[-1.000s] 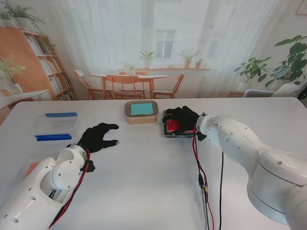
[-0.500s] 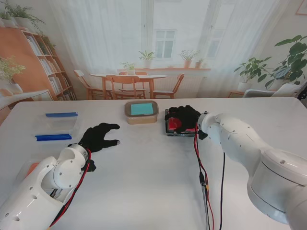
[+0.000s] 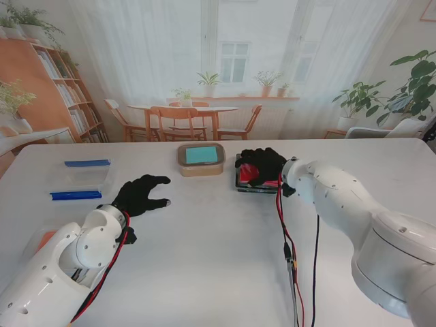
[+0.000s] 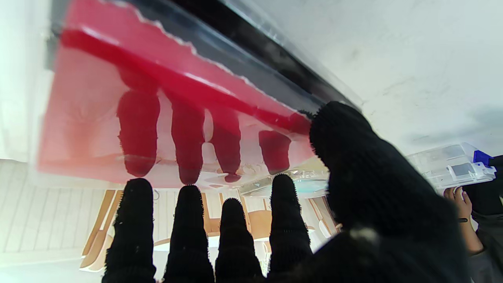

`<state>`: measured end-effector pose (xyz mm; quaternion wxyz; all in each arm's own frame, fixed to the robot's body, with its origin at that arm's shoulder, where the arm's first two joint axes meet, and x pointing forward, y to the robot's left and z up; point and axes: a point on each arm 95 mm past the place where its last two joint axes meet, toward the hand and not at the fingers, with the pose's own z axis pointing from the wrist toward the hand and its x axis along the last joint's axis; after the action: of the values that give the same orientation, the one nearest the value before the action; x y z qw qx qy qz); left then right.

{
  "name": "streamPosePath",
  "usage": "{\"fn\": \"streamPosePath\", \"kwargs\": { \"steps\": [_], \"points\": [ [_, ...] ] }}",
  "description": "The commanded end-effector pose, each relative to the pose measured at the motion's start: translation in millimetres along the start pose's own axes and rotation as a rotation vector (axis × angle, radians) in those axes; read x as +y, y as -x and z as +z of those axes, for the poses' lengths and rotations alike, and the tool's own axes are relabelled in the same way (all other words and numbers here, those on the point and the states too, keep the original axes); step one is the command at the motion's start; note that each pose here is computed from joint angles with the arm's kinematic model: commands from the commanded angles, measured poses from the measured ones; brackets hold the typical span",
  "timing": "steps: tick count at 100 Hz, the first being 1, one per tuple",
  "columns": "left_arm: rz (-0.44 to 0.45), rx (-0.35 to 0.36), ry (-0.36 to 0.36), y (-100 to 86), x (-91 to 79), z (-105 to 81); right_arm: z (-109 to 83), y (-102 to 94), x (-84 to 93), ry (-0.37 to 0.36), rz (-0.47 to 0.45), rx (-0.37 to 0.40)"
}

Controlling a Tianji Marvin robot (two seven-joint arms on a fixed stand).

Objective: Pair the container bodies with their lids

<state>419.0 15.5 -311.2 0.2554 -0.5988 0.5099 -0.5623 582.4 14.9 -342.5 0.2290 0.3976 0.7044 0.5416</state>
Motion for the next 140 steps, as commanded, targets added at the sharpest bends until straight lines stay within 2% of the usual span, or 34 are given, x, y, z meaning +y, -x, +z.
{"fn": "streamPosePath", "kwargs": {
  "steps": [1, 48, 77, 96, 125, 140],
  "points": [
    [-0.004, 0.001, 0.007, 0.6, 3.2, -0.9, -1.0, 1.6, 1.4, -0.004, -0.005, 0.004],
    [-0.008, 0.002, 0.000, 2.8, 3.7, -4.6, -0.9, -2.8, 10.5, 0.029, -0.020, 0.032],
    [-0.017, 0.009, -0.006, 3.3, 4.1, -6.8, -11.1, -13.7, 18.5, 0.082, 0.015, 0.036],
    [-0.025, 0.020, -0.010, 2.7, 4.2, -10.1, -27.6, -29.5, 24.2, 0.133, 0.067, 0.034],
    [-0.063, 0.046, -0.017, -2.9, 4.8, -17.0, -67.6, -61.8, 25.6, 0.183, 0.222, 0.003],
    [-0.079, 0.063, -0.024, -5.8, 3.3, -22.9, -89.1, -78.9, 21.9, 0.200, 0.331, -0.017]
  ]
}}
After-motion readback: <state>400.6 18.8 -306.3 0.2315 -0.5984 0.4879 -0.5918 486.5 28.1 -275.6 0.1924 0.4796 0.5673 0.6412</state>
